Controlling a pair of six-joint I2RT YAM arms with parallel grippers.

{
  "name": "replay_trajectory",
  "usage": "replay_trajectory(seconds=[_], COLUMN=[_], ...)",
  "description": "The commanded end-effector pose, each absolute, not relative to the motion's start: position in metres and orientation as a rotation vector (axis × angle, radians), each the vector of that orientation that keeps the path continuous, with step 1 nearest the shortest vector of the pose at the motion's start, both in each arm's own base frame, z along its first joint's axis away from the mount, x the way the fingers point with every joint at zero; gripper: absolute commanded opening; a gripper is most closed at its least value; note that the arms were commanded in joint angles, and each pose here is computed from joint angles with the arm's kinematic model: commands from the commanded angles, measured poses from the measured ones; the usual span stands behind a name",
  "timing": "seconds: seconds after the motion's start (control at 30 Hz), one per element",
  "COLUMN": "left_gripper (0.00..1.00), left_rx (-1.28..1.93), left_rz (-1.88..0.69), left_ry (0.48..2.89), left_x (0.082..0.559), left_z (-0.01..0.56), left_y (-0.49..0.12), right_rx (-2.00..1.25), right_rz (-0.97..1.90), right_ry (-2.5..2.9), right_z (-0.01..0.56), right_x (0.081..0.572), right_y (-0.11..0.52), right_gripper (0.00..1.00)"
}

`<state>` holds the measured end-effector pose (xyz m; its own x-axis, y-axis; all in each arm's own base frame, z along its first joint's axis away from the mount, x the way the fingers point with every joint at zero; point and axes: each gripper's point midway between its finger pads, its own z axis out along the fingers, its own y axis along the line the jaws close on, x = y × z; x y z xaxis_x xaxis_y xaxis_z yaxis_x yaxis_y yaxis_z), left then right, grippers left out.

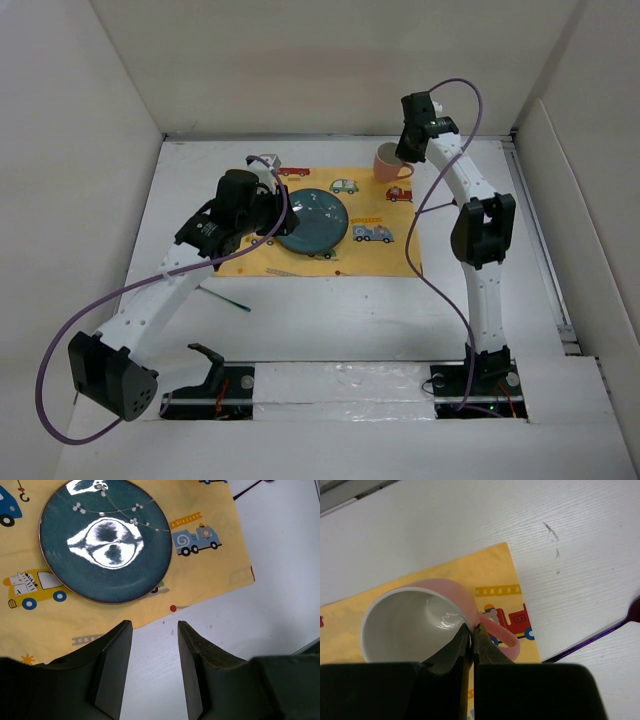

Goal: Set the dinner table for one person

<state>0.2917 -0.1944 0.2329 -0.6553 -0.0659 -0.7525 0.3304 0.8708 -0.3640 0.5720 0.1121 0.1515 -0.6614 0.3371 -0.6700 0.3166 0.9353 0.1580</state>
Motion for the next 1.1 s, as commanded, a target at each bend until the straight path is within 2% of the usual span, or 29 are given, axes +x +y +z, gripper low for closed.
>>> replay_trajectory(seconds=[0.0,0.2,0.23,0.4,0.43,0.6,0.67,0.73,0.8,0.83,0.87,0.9,0.93,0.97,1.03,1.07], left_gripper=[0.39,0.39,0.39,0.39,0.39,0.39,0.39,0.39,0.39,0.39,0.39,0.39,0.39,0.39,0.39,0.39], left_rx=[0.202,0.197,0.195,0.188,0.189,0.188,0.191,0.197,0.196,0.195,0.195,0.195,0.198,0.199,0.201,0.206], left_rz=[-0.638,-0.635,-0.639,-0.65,-0.652,-0.656,-0.659,-0.659,-0.656,-0.655,-0.655,-0.656,-0.66,-0.662,-0.66,-0.662], left_ry=[2.156,2.171,2.177,2.175,2.175,2.176,2.176,2.178,2.176,2.174,2.171,2.17,2.172,2.172,2.173,2.173], left_x=[0.291,0.29,0.29,0.29,0.291,0.293,0.294,0.296,0.298,0.299,0.3,0.301,0.301,0.301,0.303,0.304], left_z=[0.246,0.242,0.24,0.241,0.241,0.241,0.241,0.241,0.241,0.241,0.241,0.241,0.24,0.239,0.238,0.238], left_y=[-0.196,-0.195,-0.196,-0.197,-0.197,-0.199,-0.201,-0.202,-0.202,-0.203,-0.203,-0.204,-0.205,-0.205,-0.206,-0.207], right_rx=[0.5,0.51,0.523,0.527,0.525,0.533,0.558,0.591,0.643,0.67,0.721,0.72,0.744,0.78,0.813,0.83], right_rz=[0.049,0.038,0.047,0.102,0.114,0.164,0.192,0.217,0.257,0.261,0.247,0.261,0.253,0.225,0.198,0.174], right_ry=[2.259,2.293,2.285,2.274,2.273,2.255,2.213,2.184,2.081,2.063,2.085,2.02,2.017,2.063,2.058,2.111], right_z=[0.174,0.156,0.157,0.166,0.168,0.183,0.204,0.214,0.25,0.25,0.225,0.25,0.243,0.216,0.208,0.184], right_x=[0.583,0.58,0.584,0.588,0.589,0.589,0.588,0.586,0.581,0.578,0.561,0.561,0.556,0.543,0.533,0.523], right_y=[0.105,0.106,0.102,0.104,0.106,0.101,0.087,0.075,0.051,0.041,0.024,0.017,0.009,0.002,-0.011,-0.011], right_gripper=[0.0,0.0,0.15,0.27,0.32,0.4,0.46,0.48,0.48,0.4,0.24,0.24,0.05,0.0,0.0,0.0])
